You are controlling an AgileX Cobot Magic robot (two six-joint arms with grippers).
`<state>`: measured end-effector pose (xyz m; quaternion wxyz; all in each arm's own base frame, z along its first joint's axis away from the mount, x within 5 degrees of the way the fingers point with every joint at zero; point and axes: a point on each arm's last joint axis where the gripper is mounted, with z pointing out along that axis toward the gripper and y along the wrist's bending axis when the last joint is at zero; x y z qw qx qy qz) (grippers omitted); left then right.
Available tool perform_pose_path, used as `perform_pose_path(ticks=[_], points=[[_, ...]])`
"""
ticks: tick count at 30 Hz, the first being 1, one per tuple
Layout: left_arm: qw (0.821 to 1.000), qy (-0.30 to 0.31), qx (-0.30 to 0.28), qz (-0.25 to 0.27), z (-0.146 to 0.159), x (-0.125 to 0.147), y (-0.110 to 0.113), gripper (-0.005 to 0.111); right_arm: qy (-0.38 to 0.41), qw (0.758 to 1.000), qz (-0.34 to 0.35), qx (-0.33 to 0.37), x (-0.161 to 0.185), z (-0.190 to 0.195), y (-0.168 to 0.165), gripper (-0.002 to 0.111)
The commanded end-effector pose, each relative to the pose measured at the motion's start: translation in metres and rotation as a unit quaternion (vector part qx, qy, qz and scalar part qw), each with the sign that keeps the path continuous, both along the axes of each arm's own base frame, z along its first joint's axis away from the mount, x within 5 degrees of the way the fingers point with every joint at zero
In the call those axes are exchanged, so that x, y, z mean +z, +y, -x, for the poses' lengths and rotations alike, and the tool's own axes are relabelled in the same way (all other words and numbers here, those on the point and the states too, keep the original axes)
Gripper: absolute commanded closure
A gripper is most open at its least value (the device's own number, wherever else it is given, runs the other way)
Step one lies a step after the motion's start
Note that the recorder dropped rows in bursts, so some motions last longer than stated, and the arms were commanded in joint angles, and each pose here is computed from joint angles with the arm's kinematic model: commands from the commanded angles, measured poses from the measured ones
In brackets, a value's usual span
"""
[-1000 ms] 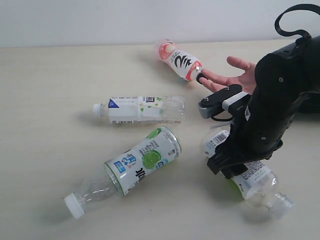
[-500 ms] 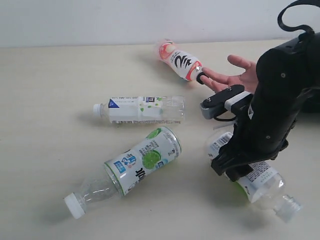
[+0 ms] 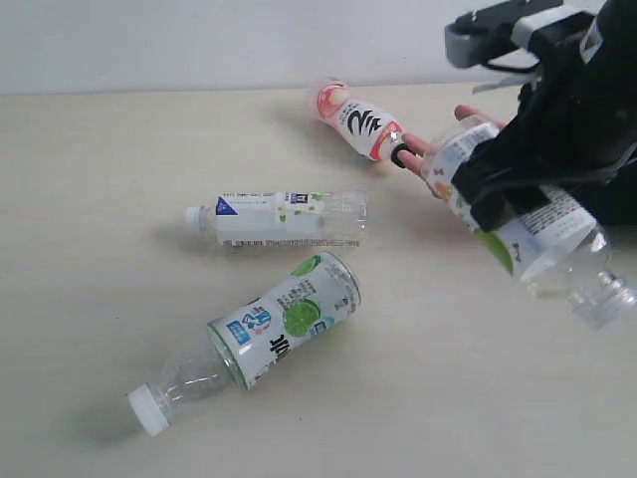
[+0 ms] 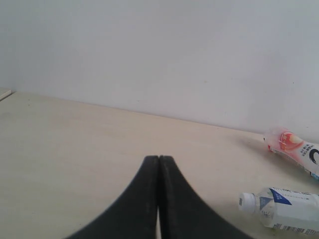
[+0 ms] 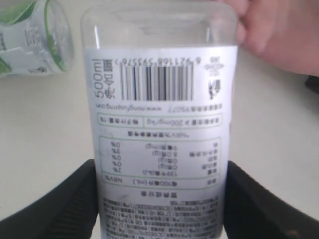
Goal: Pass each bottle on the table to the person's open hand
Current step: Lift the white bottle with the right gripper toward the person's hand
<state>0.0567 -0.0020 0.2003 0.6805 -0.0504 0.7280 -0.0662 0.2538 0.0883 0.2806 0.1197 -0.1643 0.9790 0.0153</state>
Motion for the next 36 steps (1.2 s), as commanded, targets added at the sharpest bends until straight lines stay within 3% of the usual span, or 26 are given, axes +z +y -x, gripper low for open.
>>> perform_pose_path(ticks=[1,11,28,36], points=[[1.000,-0.003,0.001,0.004,0.000,0.000,0.000,0.107,-0.023,0.999,0.000,-0.049,0.021,-0.016,-0.025,0.108],[1.000,-0.003,0.001,0.004,0.000,0.000,0.000,0.107,-0.009,0.987,-0.042,-0.153,-0.009,-0.058,-0.062,0.108],[1.000,-0.003,0.001,0.004,0.000,0.000,0.000,0.107,-0.002,0.988,-0.063,-0.142,-0.053,-0.114,-0.054,0.108],[1.000,-0.003,0.001,0.004,0.000,0.000,0.000,0.107,0.040,0.988,-0.049,-0.139,-0.066,-0.118,-0.054,0.108]])
